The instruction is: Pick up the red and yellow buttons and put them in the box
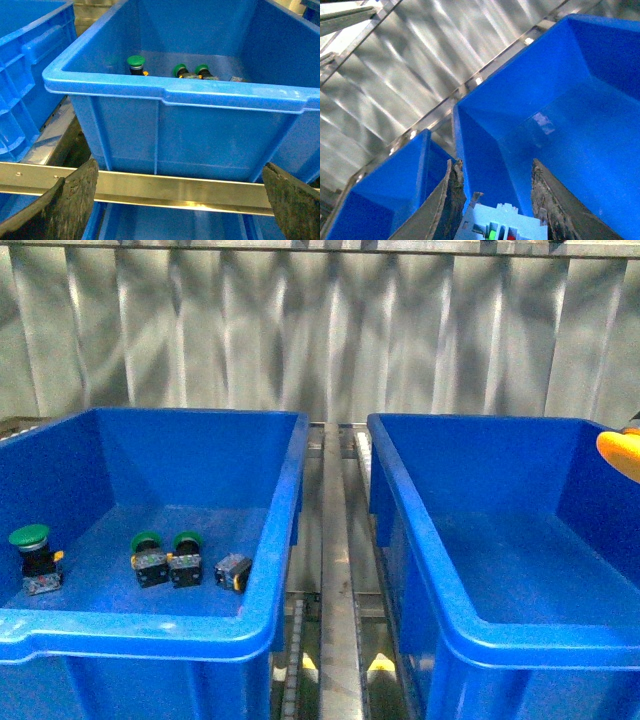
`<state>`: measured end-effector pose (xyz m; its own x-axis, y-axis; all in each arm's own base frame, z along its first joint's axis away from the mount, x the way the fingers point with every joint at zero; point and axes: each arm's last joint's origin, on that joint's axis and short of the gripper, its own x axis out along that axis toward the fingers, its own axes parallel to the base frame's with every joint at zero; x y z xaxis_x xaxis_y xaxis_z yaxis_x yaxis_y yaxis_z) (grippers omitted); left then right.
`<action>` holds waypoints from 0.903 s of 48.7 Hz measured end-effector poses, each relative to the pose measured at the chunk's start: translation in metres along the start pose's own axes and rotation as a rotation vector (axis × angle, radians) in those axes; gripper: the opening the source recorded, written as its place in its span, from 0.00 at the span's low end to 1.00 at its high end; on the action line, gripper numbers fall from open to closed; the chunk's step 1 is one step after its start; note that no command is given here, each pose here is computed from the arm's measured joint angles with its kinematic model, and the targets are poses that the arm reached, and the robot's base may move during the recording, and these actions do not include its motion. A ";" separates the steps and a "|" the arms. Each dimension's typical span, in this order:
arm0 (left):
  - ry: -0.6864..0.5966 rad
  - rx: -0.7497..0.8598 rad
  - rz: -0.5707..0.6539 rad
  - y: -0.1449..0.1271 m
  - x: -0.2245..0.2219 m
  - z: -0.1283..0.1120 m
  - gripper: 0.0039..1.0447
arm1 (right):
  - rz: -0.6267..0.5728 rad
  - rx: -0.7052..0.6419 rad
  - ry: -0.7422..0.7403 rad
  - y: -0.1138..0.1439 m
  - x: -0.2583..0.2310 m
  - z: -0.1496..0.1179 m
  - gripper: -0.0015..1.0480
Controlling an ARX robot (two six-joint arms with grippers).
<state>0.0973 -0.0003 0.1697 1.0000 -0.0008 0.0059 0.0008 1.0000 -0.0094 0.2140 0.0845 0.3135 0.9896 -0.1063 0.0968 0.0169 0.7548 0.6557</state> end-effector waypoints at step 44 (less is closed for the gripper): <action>0.000 0.000 -0.003 0.000 0.000 0.000 0.93 | -0.075 0.054 -0.051 -0.035 0.012 0.029 0.30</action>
<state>0.0973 -0.0004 0.1697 1.0000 -0.0034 0.0063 0.0035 1.0000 -0.0090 0.2213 0.0382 0.3129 0.9773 -0.1953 0.0826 0.0820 0.7076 0.7019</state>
